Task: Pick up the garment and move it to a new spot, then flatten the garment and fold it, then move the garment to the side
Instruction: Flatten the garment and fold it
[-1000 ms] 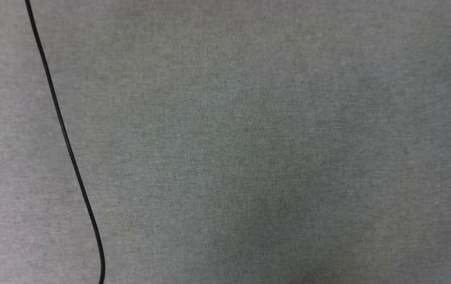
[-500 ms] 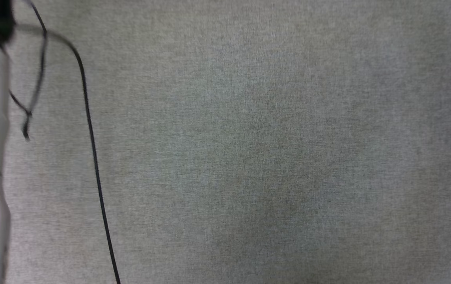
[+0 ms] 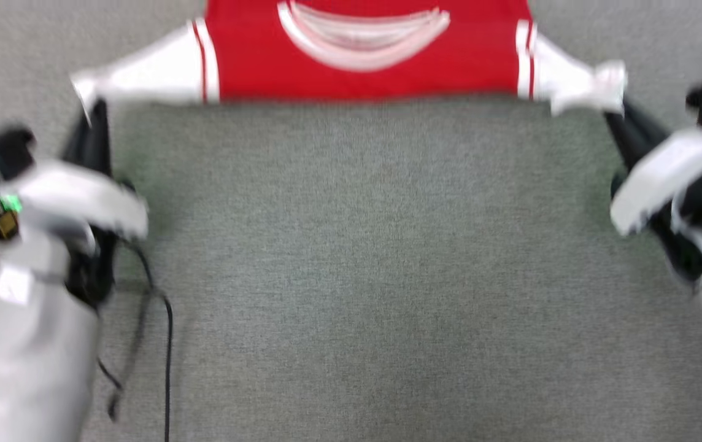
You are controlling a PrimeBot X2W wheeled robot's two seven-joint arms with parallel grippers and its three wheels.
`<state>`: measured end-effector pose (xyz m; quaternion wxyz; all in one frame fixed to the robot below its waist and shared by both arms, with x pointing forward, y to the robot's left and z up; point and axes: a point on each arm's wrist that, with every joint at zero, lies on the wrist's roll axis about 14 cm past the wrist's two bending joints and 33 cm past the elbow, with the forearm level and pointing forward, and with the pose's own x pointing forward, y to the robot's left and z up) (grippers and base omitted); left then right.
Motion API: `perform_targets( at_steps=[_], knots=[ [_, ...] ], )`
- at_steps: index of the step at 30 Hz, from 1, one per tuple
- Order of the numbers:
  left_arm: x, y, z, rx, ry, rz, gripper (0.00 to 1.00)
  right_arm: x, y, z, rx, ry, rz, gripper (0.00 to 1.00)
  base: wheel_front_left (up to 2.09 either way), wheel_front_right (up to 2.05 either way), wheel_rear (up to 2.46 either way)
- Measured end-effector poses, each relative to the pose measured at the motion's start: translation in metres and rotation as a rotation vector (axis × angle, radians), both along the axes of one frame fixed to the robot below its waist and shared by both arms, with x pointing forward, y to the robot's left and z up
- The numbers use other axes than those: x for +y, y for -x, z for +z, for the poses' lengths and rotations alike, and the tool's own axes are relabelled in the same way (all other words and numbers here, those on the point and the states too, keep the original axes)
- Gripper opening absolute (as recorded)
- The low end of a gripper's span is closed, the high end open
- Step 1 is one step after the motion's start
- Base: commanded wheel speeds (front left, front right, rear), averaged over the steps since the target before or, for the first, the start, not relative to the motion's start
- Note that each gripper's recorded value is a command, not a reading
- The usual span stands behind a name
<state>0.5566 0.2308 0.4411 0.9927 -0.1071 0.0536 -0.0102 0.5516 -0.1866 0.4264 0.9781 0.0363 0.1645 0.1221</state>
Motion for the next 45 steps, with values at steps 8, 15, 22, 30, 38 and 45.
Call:
perform_targets(
  at_steps=[8, 15, 22, 30, 38, 45],
  knots=[
    [-0.005, 0.084, -0.022, 0.085, 0.019, 0.028, 0.00, -0.007, 0.080, -0.018, 0.084, -0.056, -0.045, 0.00, 0.00, 0.00, 0.00],
    [-0.001, 0.146, -0.030, 0.147, 0.039, 0.077, 0.00, -0.020, 0.140, -0.025, 0.140, -0.048, -0.094, 0.00, 0.00, 0.00, 0.00],
    [0.000, 0.196, -0.039, 0.221, 0.058, 0.112, 0.00, -0.025, 0.195, -0.044, 0.227, -0.034, -0.139, 0.00, 0.00, 0.00, 0.00],
    [-0.007, 0.229, -0.033, 0.216, 0.021, 0.114, 0.00, -0.016, 0.232, -0.049, 0.274, 0.000, -0.142, 0.10, 0.00, 0.00, 0.00],
    [-0.024, 0.219, -0.004, 0.113, 0.023, 0.068, 0.00, 0.003, 0.198, -0.010, 0.128, -0.069, -0.119, 1.00, 0.00, 0.00, 0.00],
    [-0.033, 0.197, 0.014, 0.049, 0.006, 0.040, 0.00, -0.024, 0.122, 0.029, -0.020, -0.080, -0.194, 1.00, 0.00, 0.00, 0.00]
  ],
)
